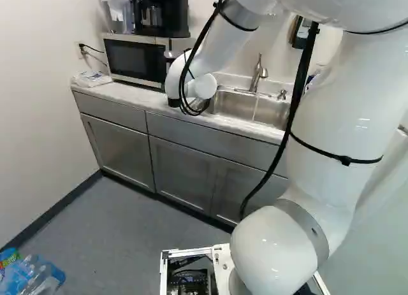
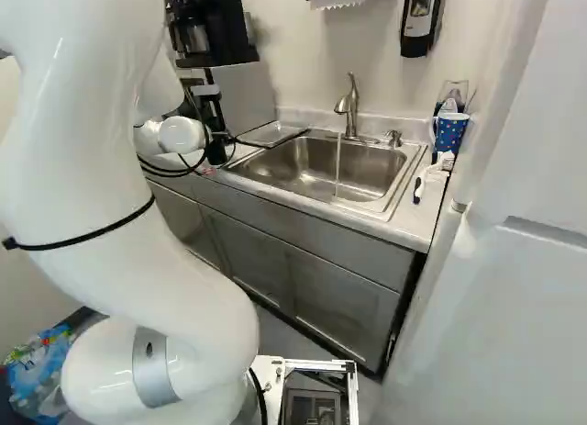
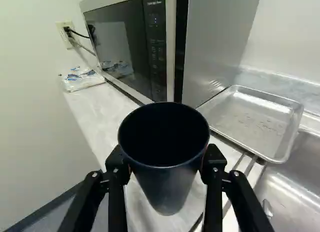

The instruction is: Rinse the cup and place it in the tray

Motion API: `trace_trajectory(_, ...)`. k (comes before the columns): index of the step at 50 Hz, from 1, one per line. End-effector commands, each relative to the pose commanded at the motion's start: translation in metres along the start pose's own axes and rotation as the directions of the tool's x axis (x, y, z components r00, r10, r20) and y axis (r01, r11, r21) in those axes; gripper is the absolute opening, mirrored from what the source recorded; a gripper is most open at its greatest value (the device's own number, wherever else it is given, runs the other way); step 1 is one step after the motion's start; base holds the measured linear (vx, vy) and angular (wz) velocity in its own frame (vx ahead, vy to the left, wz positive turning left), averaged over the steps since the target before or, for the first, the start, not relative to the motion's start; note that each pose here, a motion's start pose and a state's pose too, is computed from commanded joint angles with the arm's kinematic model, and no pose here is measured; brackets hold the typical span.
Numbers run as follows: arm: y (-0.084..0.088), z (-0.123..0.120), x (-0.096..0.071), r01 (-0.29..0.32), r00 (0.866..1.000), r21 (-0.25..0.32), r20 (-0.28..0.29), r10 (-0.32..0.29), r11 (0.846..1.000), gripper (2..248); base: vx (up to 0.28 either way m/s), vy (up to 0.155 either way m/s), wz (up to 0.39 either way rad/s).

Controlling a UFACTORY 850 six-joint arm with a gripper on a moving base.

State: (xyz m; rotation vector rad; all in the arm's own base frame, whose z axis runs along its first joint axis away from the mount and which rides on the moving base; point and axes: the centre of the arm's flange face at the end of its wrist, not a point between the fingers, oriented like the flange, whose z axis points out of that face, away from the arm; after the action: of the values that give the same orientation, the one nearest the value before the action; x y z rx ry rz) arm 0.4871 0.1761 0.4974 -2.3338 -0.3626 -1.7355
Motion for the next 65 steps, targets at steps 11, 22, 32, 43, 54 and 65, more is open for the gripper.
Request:
trace_trajectory(11, 0.0, 0.0, 0.0, 0.0, 1.0, 0.0, 0.0, 0.0, 1.0, 126, 0.0, 0.0, 0.0)
trace_trajectory(22, 0.001, -0.001, 0.002, -0.001, 1.0, -0.002, -0.004, 0.001, 1.0, 126, 0.0, 0.0, 0.0)
trace_trajectory(32, 0.013, 0.001, 0.012, -0.008, 1.0, -0.024, -0.023, 0.007, 1.0, 126, 0.0, 0.0, 0.0)
trace_trajectory(43, 0.03, 0.004, 0.025, -0.017, 0.999, -0.055, -0.049, 0.015, 0.998, 126, 0.0, 0.0, 0.0)
trace_trajectory(54, 0.047, -0.001, 0.037, -0.027, 0.997, -0.085, -0.073, 0.021, 0.996, 126, 0.0, 0.0, 0.0)
trace_trajectory(65, 0.063, -0.008, 0.048, -0.036, 0.995, -0.114, -0.097, 0.025, 0.993, 126, 0.0, 0.0, 0.0)
